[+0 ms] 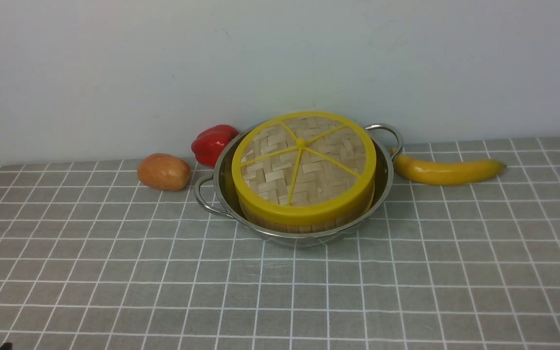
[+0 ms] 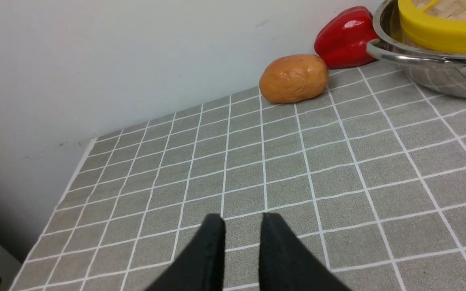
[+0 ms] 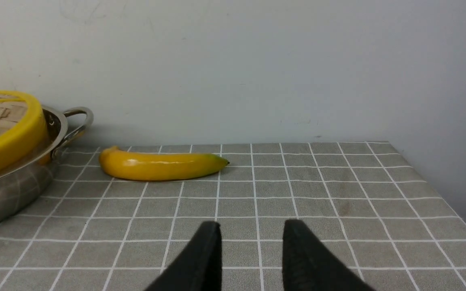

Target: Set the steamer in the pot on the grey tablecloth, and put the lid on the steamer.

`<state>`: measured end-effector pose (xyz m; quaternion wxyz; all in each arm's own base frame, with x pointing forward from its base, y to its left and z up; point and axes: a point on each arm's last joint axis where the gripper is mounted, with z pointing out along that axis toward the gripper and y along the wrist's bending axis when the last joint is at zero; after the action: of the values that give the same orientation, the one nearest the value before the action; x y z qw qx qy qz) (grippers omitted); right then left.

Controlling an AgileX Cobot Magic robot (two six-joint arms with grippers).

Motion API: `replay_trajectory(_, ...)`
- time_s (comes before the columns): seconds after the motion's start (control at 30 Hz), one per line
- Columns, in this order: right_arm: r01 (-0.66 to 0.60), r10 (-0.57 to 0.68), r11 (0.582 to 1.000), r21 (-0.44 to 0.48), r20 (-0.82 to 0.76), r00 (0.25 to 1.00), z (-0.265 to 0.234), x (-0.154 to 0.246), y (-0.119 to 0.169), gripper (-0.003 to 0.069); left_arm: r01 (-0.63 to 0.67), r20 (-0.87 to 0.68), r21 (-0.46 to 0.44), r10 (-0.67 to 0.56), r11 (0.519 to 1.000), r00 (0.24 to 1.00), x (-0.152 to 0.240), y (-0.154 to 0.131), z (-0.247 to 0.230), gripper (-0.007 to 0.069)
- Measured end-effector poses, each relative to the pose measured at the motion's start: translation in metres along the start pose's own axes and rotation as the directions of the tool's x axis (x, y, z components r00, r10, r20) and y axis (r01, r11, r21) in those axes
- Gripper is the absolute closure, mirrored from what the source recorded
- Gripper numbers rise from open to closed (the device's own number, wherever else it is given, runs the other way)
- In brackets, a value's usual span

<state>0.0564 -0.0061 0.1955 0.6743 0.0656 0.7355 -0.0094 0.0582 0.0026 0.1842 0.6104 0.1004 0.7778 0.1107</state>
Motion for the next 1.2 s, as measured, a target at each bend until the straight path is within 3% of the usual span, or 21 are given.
replay_trajectory(1.2, -0.021, 0.021, 1.000, 0.000, 0.000, 1.000, 0.0000, 0.0000, 0.0000, 0.0419, 0.000, 0.000, 0.000, 0.000, 1.000, 1.000, 0.0000, 0.0000, 0.0000, 0.0434)
